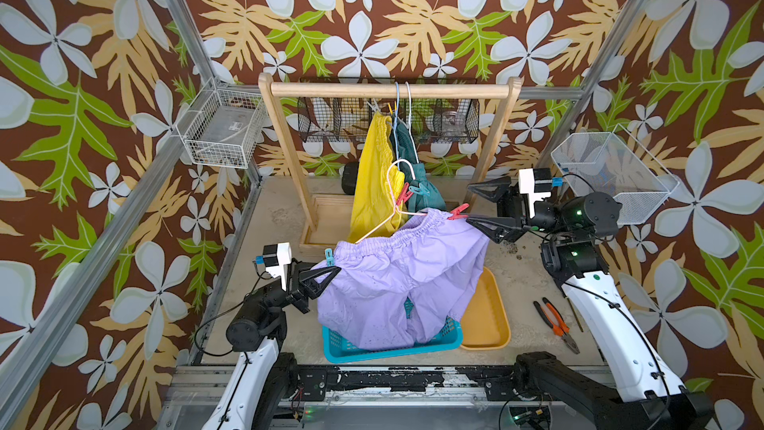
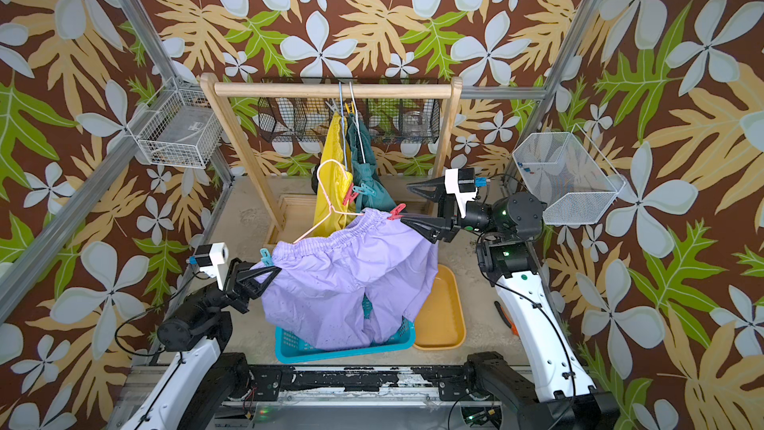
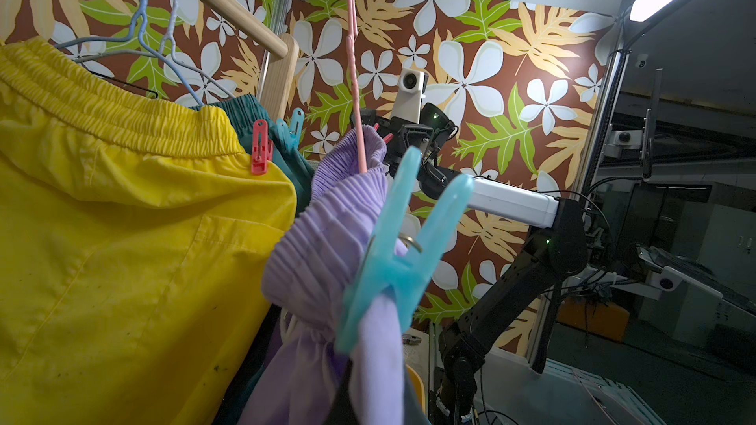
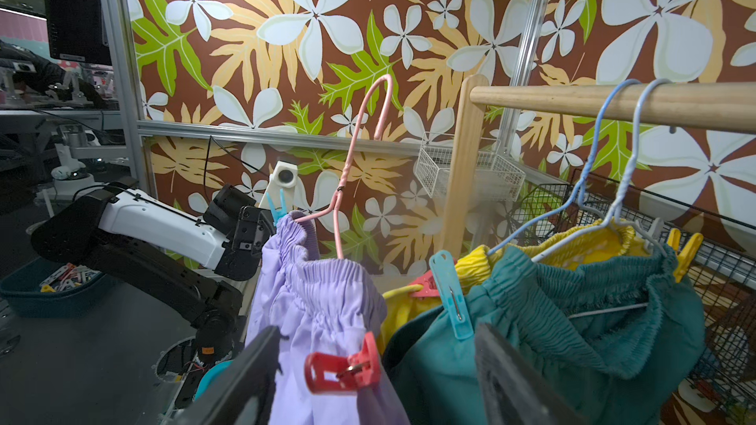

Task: Remove the clothespins securing shorts to the hanger
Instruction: Remove the clothespin from the hanger.

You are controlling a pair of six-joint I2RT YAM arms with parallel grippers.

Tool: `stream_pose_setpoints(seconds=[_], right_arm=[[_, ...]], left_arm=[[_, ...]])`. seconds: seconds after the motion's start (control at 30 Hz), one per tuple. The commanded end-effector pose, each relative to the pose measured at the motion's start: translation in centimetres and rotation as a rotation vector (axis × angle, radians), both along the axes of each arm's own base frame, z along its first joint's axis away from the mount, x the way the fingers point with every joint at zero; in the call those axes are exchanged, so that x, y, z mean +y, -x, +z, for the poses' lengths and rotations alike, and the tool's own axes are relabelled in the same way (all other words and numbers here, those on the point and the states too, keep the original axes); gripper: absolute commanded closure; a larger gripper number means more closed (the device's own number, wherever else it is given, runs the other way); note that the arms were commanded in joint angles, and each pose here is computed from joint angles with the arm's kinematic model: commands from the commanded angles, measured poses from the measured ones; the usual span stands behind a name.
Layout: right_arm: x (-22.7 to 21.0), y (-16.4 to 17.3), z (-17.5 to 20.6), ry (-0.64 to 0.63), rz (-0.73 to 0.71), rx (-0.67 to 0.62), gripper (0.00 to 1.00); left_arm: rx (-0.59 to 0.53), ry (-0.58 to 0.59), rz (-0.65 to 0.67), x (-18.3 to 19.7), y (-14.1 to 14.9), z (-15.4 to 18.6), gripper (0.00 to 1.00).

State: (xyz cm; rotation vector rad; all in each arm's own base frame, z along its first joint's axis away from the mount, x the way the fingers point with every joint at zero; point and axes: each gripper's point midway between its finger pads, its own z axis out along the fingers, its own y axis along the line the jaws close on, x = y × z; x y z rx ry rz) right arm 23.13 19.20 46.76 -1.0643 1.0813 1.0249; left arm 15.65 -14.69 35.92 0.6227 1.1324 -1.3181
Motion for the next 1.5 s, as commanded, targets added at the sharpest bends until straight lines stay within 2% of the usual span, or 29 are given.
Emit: stream_pose_setpoints(seconds=[0.0, 0.2, 0.37, 0.6, 0.73, 0.77, 1.03, 1.27, 1.47], right_arm=[[0.4, 0.2, 0.1, 0.004, 0.009, -0.019, 0.24], [1.4, 0.0, -1.5, 0.006, 0.029, 0.013, 0.27], [1.7, -0.3, -1.8, 0.005, 0.026, 0.027, 0.35], [1.6, -0.3, -1.6, 0.004, 0.022, 0.029, 0.63], [1.7, -0.5, -1.6, 0.007, 0.019, 0.031, 0.96], [1.7, -0.5, -1.6, 0.007, 0.019, 0.03, 1.0], [1.3, -0.8, 0.0, -0.01, -0.048, -0.01, 1.0], [0.6, 0.1, 3.1, -0.049, -0.114, -0.057, 1.0], [-1.1, -0.6, 4.4, -0.101, -0.292, -0.053, 1.0]], left_arm=[[-0.038, 0.01, 0.0, 0.0, 0.5, 0.6, 1.0], [-0.039, 0.008, -0.005, 0.0, 0.5, 0.6, 1.0], [-0.04, 0.008, -0.009, -0.1, 0.6, 0.6, 1.0], [-0.04, 0.007, -0.009, -0.1, 0.7, 0.6, 1.0], [-0.039, 0.008, -0.01, -0.1, 0.7, 0.5, 1.0], [-0.039, 0.007, -0.01, -0.1, 0.7, 0.5, 1.0], [-0.041, 0.005, -0.012, -0.1, 0.8, 0.5, 1.0], [-0.038, 0.003, -0.014, -0.2, 0.9, 0.5, 1.0], [-0.039, 0.002, -0.014, -0.2, 0.9, 0.5, 1.0]])
